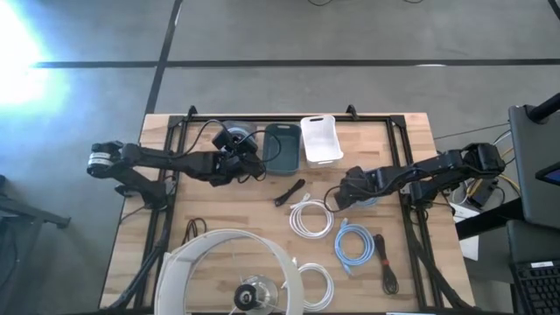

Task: Sort HDMI cables
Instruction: Put the top blue HDMI cable into the black bin

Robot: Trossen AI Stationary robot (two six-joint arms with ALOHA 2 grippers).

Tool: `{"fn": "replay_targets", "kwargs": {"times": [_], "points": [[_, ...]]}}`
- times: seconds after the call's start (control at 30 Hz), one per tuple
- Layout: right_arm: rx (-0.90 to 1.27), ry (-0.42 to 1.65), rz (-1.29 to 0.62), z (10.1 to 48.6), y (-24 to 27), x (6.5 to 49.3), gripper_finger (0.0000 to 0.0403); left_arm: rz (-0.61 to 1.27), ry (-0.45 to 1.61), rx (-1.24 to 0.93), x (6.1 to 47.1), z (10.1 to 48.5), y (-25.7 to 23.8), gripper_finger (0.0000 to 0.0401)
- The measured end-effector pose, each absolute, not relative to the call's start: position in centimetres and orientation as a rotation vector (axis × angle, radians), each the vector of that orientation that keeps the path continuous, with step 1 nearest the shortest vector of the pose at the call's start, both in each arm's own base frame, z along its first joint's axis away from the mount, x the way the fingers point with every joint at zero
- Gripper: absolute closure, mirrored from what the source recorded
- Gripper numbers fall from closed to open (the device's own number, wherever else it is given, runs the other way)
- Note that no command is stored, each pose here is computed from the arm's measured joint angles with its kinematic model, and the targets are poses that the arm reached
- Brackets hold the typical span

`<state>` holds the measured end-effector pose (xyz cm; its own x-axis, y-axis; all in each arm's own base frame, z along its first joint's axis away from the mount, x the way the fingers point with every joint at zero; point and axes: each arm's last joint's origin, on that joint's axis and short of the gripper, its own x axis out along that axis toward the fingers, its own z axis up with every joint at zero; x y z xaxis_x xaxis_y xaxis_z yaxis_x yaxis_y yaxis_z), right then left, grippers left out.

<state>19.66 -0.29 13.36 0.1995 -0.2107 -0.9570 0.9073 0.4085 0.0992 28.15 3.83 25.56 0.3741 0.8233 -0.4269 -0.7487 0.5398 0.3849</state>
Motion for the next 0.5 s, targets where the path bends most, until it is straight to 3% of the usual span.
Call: {"fn": "replay_targets", "kwargs": {"times": [0.33,0.5], "points": [[0.689,1.107,-0.794,13.4,-0.3,20.0,0.0359,1.023,0.603,0.053,27.9,24.6,3.8,0.0213],[0.617,1.086,-0.699,13.9,-0.3,20.5,0.0374,0.98,0.603,-0.051,27.7,23.9,3.6,0.0213]]}}
